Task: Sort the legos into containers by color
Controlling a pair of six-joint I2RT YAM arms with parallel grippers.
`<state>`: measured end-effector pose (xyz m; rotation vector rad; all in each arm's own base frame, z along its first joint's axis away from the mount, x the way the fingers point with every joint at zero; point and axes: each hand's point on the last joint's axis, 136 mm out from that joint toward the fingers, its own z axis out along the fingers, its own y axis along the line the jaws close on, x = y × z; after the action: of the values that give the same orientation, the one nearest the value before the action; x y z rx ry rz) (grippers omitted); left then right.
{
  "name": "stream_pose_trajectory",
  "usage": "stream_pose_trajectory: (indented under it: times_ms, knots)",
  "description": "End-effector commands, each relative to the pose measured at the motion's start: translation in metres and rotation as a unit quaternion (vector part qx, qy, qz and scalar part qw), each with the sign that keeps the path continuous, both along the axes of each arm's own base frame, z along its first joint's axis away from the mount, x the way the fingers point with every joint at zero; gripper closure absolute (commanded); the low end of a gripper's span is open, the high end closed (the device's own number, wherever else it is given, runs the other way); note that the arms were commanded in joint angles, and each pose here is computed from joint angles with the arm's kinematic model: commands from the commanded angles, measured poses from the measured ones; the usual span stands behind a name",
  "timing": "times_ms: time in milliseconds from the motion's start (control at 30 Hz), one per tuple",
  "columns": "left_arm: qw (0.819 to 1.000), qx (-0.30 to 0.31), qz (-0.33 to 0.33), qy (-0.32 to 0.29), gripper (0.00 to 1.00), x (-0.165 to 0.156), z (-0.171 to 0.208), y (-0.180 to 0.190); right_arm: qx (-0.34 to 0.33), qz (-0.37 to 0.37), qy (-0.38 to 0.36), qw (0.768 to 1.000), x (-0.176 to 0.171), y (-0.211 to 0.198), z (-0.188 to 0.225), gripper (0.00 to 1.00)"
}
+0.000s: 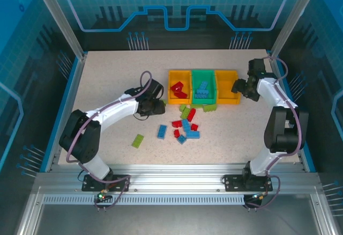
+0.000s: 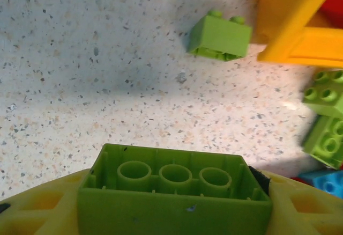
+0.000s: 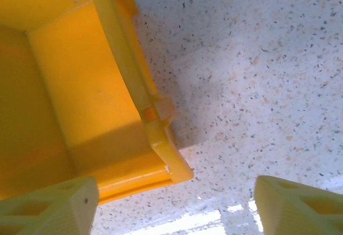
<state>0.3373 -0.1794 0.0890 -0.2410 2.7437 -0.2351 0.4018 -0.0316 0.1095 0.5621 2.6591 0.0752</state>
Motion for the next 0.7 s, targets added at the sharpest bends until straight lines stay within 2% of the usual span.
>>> stream_pose_trajectory:
  times_ms: [0,167,400,667]
  knots:
    - [0.998,-0.033,-0.024,-0.038,0.49,0.015,0.038,-0.02,-0.008,0.023,-0.014,1.0,0.015,-0.009,-0.005,0.28]
    - [0.996,-0.059,-0.042,-0.061,0.49,0.03,0.06,-0.042,0.013,0.062,-0.005,0.998,0.03,0.002,-0.019,0.43]
    - [0.99,-0.091,-0.071,-0.078,0.49,0.05,0.074,-0.079,0.026,0.074,0.012,0.997,0.029,0.011,-0.036,0.6]
    - [0.982,-0.12,-0.105,-0.097,0.49,0.078,0.086,-0.13,0.044,0.102,0.0,0.994,0.022,0.047,-0.038,0.66]
